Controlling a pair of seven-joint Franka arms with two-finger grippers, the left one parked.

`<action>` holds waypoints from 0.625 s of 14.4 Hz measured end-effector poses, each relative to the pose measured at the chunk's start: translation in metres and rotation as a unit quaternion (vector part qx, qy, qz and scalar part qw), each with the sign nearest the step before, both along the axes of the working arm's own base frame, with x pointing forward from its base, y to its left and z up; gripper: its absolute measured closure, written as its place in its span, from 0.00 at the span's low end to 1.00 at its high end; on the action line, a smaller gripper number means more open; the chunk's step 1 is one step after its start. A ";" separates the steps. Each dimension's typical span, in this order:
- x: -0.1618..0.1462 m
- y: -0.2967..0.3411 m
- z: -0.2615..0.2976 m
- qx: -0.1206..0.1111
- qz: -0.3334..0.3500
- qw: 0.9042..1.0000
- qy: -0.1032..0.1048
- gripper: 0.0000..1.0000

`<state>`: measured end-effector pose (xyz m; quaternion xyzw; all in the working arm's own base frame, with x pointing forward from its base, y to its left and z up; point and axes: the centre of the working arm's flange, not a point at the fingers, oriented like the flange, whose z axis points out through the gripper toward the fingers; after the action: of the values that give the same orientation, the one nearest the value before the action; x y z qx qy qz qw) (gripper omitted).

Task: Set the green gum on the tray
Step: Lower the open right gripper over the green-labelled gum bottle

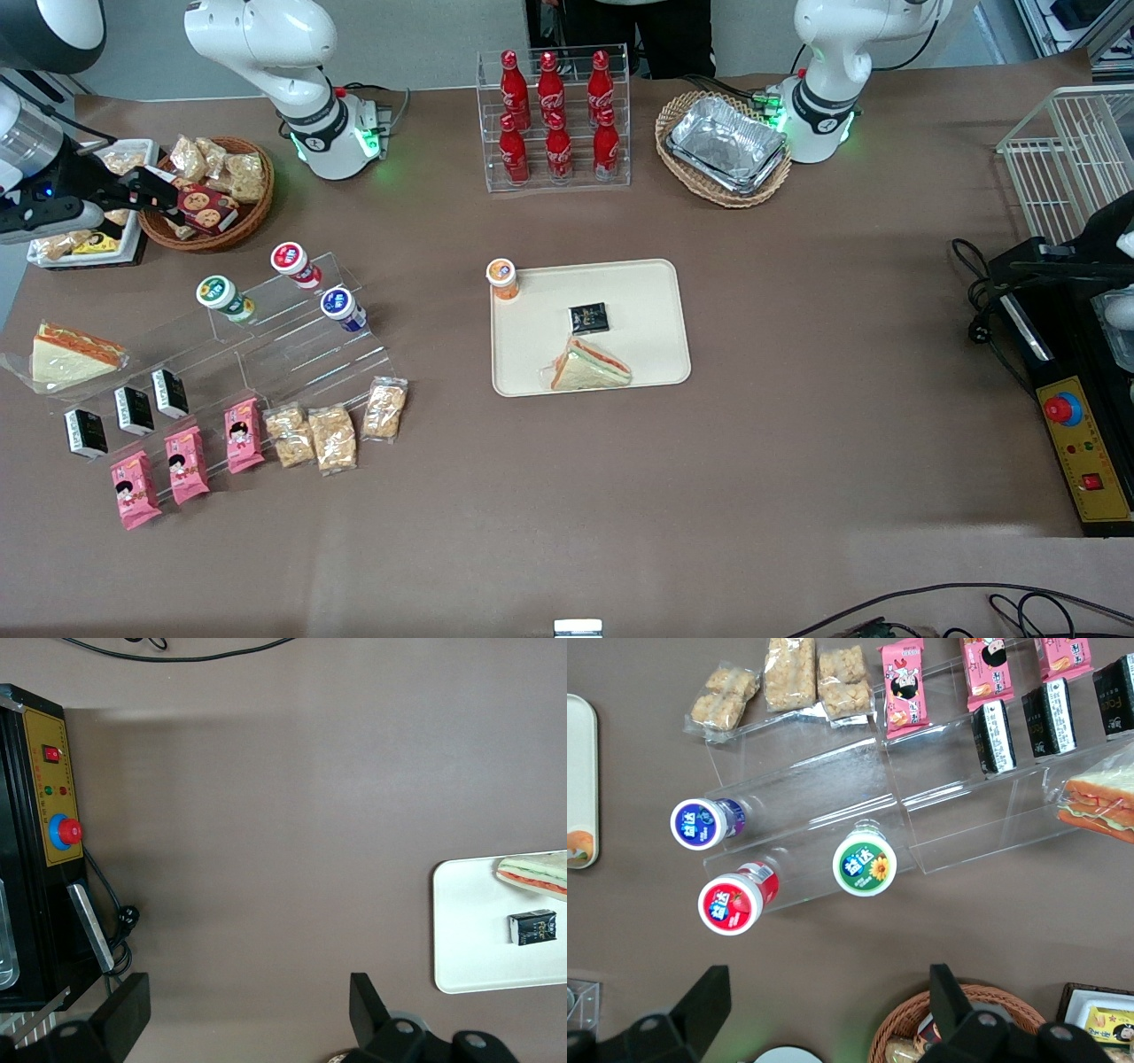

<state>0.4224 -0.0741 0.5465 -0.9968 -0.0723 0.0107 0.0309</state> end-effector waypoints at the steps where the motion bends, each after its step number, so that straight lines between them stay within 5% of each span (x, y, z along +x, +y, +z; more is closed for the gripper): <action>1: 0.002 0.000 -0.006 0.000 0.000 1.000 0.001 0.00; 9: 0.032 -0.005 -0.100 -0.001 -0.004 1.000 0.026 0.00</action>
<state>0.4542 -0.0786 0.4468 -0.9965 -0.0672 0.0368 0.0320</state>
